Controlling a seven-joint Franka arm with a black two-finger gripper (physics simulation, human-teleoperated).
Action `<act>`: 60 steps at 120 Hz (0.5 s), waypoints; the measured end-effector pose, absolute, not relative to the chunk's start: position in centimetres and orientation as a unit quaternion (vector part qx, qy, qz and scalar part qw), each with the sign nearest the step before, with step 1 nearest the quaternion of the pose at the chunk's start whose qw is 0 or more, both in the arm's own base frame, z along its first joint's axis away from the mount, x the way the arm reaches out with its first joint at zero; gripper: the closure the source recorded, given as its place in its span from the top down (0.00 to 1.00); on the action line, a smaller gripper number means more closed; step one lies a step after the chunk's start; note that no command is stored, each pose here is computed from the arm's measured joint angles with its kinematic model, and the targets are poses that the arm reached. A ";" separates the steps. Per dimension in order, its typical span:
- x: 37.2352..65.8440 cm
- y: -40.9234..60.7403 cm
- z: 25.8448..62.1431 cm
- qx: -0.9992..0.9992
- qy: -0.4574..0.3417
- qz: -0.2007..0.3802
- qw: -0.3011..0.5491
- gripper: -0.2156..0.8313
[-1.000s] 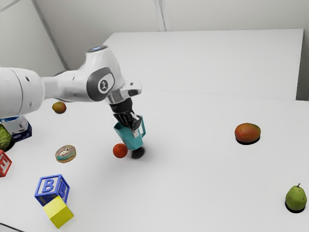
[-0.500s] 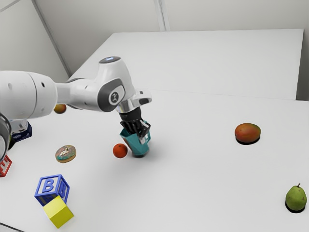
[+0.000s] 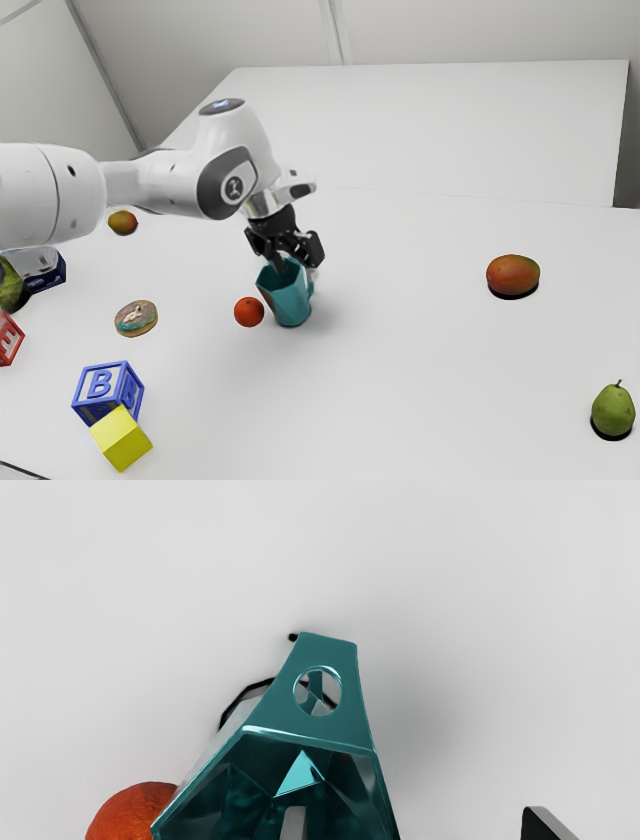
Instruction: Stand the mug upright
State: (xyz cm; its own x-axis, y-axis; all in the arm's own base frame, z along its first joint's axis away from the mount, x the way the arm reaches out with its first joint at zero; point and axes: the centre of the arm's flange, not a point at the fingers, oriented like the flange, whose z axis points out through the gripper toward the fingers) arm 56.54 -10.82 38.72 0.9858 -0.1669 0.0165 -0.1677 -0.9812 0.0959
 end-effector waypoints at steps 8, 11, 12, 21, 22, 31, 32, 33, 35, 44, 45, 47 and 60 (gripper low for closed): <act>56.9 -11.1 41.8 0.995 -0.086 0.019 0.050 0.68; 57.2 -11.2 43.0 0.995 -0.086 0.024 0.051 0.69; 57.3 -11.3 43.4 0.995 -0.087 0.025 0.052 0.70; 58.3 -11.3 46.7 0.994 -0.086 0.033 0.054 0.73; 58.4 -11.3 47.1 0.994 -0.086 0.034 0.055 0.73; 59.3 -10.5 50.8 0.994 -0.080 0.040 0.056 0.75; 59.4 -10.3 51.2 0.994 -0.079 0.041 0.056 0.75; 59.5 -10.2 51.7 0.994 -0.078 0.042 0.056 0.75; 59.6 -9.8 52.5 0.995 -0.076 0.043 0.056 0.76; 59.9 -7.9 55.3 0.995 -0.065 0.044 0.054 0.77; 60.0 -7.7 55.5 0.996 -0.064 0.045 0.052 0.77; 60.0 -7.4 56.0 0.996 -0.064 0.045 0.047 0.77; 60.0 -6.2 59.0 0.996 -0.070 0.054 0.015 0.78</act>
